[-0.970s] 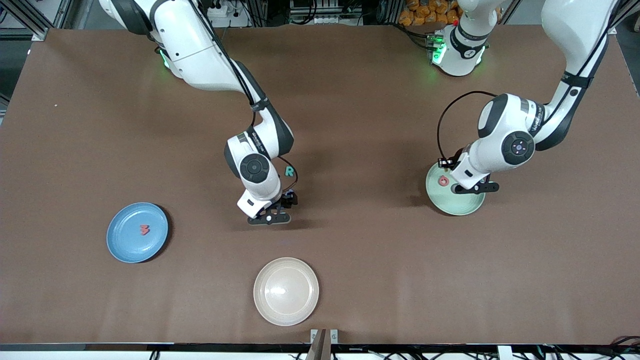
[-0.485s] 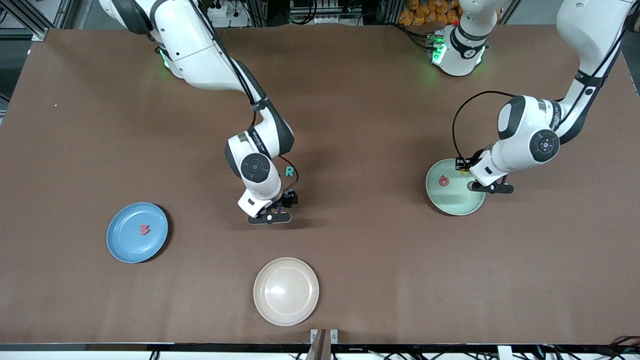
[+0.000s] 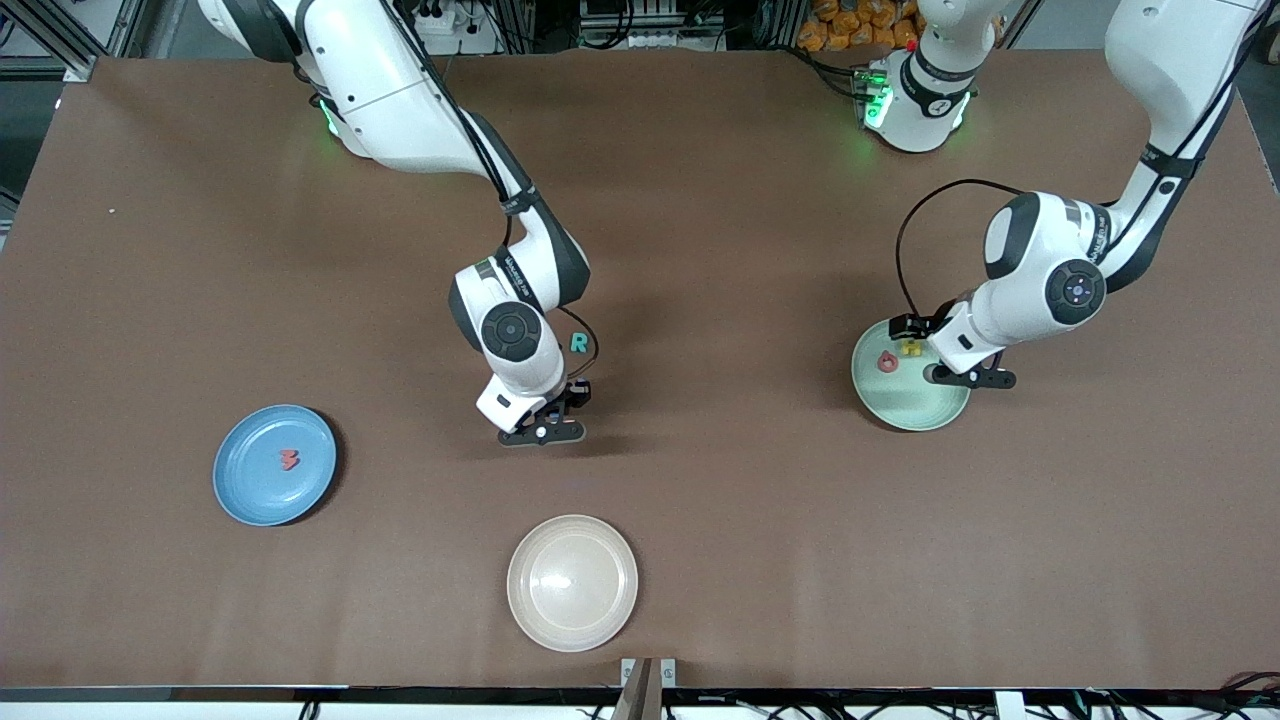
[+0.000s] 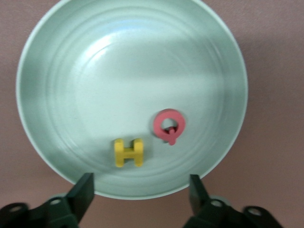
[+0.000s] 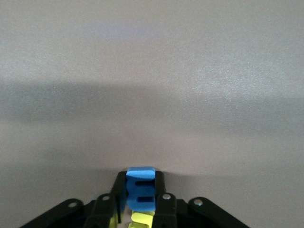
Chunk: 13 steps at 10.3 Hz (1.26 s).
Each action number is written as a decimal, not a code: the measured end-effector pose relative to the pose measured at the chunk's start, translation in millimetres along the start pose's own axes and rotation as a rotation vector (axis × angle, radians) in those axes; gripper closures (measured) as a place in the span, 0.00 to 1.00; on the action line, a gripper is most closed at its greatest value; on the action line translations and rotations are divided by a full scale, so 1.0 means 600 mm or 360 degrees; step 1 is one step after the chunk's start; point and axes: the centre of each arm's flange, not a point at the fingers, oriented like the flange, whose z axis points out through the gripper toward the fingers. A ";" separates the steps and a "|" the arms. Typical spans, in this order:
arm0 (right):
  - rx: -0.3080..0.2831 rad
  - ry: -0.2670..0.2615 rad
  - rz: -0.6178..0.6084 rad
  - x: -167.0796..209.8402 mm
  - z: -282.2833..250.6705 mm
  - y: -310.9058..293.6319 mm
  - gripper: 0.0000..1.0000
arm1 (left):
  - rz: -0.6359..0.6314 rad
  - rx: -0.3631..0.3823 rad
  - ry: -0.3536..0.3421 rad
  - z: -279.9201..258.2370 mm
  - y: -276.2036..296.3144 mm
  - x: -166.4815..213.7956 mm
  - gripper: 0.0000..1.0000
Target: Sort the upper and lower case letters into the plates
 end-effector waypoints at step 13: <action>0.0039 -0.0103 -0.0521 0.129 -0.101 0.563 0.73 | -0.0428 -0.0025 0.0179 0.045 0.628 -0.028 0.00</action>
